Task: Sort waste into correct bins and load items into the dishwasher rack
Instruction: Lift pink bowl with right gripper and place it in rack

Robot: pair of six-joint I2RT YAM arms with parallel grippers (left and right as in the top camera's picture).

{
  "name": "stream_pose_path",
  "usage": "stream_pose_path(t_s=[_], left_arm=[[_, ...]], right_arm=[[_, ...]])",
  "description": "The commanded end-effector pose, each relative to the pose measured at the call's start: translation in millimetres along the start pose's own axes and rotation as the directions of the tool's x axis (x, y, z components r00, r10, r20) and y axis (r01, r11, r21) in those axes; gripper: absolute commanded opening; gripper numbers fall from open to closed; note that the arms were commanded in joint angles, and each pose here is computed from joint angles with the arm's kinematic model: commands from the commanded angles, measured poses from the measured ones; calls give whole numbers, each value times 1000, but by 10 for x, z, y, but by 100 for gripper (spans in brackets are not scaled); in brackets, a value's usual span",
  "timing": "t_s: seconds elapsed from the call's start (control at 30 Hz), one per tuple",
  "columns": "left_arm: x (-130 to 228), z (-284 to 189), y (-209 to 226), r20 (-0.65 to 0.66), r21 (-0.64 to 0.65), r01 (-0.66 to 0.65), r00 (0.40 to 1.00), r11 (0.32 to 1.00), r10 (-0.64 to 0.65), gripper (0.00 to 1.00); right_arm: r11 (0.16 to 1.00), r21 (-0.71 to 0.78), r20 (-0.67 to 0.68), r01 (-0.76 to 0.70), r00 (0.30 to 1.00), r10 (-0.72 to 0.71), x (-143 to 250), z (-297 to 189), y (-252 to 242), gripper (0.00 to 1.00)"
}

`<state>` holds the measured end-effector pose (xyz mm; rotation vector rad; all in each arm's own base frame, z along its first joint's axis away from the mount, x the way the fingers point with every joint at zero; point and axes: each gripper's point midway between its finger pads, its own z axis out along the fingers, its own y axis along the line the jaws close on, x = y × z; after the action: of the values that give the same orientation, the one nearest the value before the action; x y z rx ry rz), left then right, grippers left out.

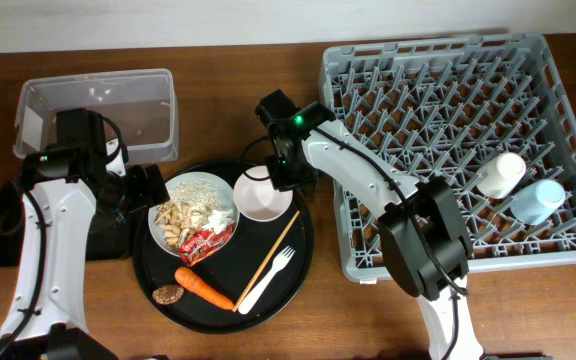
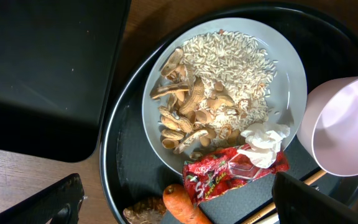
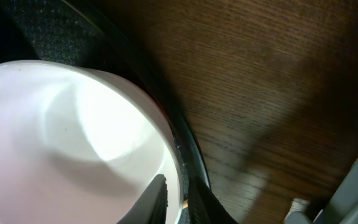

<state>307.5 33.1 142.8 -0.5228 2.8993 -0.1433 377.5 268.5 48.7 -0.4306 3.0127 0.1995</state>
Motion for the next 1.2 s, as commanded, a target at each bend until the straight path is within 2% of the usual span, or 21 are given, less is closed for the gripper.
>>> stream_pose_path(t_s=[0.0, 0.2, 0.33, 0.47, 0.6, 0.67, 0.73, 0.83, 0.97, 1.03, 1.1, 1.17], left_arm=[[-20, -3, 0, 0, 0, 18, 1000, 1000, -18, 96], [-17, -3, 1, -1, -1, 18, 1000, 1000, -18, 96], [-16, -3, 1, -1, -1, 18, 1000, 1000, -18, 97], [-12, -3, 2, -3, -1, 18, 1000, 1000, -18, 96], [-10, -3, 2, -4, -1, 18, 1000, 1000, -18, 97], [-10, -3, 2, -4, -1, 18, 1000, 1000, -18, 96], [-11, -3, 2, -3, -1, 18, 1000, 1000, -18, 96], [-13, -3, 2, -2, -1, 18, 1000, 1000, -18, 96], [-14, -3, 2, -2, -1, 18, 1000, 1000, -18, 97], [-14, -3, 2, -2, -1, 18, 1000, 1000, -18, 96], [-12, -3, 2, -3, -1, 18, 1000, 1000, -18, 97], [-12, -3, 2, -3, -1, 18, 1000, 1000, -18, 96]], right_arm=[[1000, 17, -21, 0, 1000, 1, 51, 98, -9, 15], [1000, 25, -41, -2, 999, 3, 123, 171, -40, 13], [1000, 24, -38, -8, 999, 9, 124, 197, -42, 4], [1000, 21, -28, -9, 1000, 10, 87, 163, -33, 4], [999, 49, 2, -9, 1000, 9, 0, -73, -62, 4], [993, 117, 55, -11, 998, 5, -105, -362, -153, 4], [971, 236, 150, -32, 989, -3, -249, -852, -336, 4], [907, 409, 297, -105, 955, -24, -393, -1612, -654, 4], [722, 624, 502, -299, 862, -77, -474, -2583, -1158, 4], [635, 672, 548, -383, 833, -78, -465, -2788, -1361, 4], [499, 687, 627, -528, 778, -41, -432, -2979, -1698, 4], [450, 681, 648, -577, 761, -5, -416, -2980, -1910, 4]])
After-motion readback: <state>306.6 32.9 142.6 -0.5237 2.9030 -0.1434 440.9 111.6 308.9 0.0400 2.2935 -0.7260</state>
